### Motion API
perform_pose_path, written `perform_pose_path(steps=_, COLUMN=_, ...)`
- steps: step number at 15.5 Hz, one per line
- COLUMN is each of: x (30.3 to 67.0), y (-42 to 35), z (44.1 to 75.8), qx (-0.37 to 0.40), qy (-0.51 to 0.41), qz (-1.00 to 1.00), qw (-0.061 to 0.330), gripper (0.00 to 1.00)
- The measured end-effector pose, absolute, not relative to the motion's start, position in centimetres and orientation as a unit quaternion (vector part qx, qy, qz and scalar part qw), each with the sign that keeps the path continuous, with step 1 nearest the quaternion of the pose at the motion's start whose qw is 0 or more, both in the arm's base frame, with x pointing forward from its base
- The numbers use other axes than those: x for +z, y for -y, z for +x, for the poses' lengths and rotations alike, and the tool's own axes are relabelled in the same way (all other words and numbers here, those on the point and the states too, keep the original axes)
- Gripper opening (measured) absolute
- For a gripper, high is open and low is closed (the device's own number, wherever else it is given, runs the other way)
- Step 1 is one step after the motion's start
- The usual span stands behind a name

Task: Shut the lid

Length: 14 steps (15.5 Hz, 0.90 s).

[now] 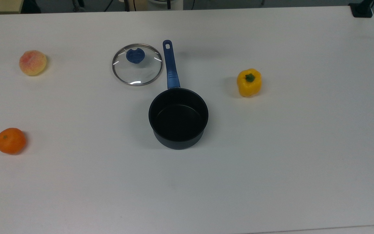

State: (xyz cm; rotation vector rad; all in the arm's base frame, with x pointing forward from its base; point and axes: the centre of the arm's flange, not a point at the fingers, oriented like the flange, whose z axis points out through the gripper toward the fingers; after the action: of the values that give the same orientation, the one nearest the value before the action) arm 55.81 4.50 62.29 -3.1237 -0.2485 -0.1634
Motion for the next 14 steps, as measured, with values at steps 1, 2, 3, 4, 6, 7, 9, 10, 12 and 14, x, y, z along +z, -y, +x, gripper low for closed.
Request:
perform_pose_path(steps=1, x=62.3, y=-4.5, z=55.8, qx=-0.052, qy=0.079, qz=-0.995, qw=0.002, gripper=1.0)
perform_pose_path(steps=2, x=62.3, y=-4.5, z=55.8, qx=-0.052, qy=0.079, qz=-0.995, qw=0.002, gripper=1.0)
perform_pose_path(steps=3, x=62.3, y=-4.5, z=55.8, qx=-0.052, qy=0.079, qz=-0.995, qw=0.002, gripper=1.0)
perform_pose_path(steps=4, x=62.3, y=-4.5, z=55.8, qx=-0.052, qy=0.079, qz=-0.995, qw=0.002, gripper=1.0)
perform_pose_path(steps=6, x=62.3, y=-4.5, z=55.8, qx=-0.052, qy=0.079, qz=-0.995, qw=0.002, gripper=1.0)
perform_pose_path(steps=7, x=62.2, y=-4.5, z=55.7, qx=-0.046, qy=0.079, qz=-0.996, qw=0.002, gripper=1.0)
perform_pose_path(steps=9, x=61.9, y=-4.4, z=55.1, qx=-0.022, qy=0.08, qz=-0.997, qw=0.002, gripper=1.0)
perform_pose_path(steps=10, x=61.8, y=-4.5, z=54.8, qx=-0.014, qy=0.082, qz=-0.997, qw=0.002, gripper=1.0)
perform_pose_path(steps=12, x=61.7, y=-4.7, z=54.5, qx=-0.001, qy=0.088, qz=-0.996, qw=0.002, gripper=1.0)
perform_pose_path(steps=14, x=61.4, y=-4.7, z=54.0, qx=0.017, qy=0.102, qz=-0.995, qw=0.002, gripper=1.0)
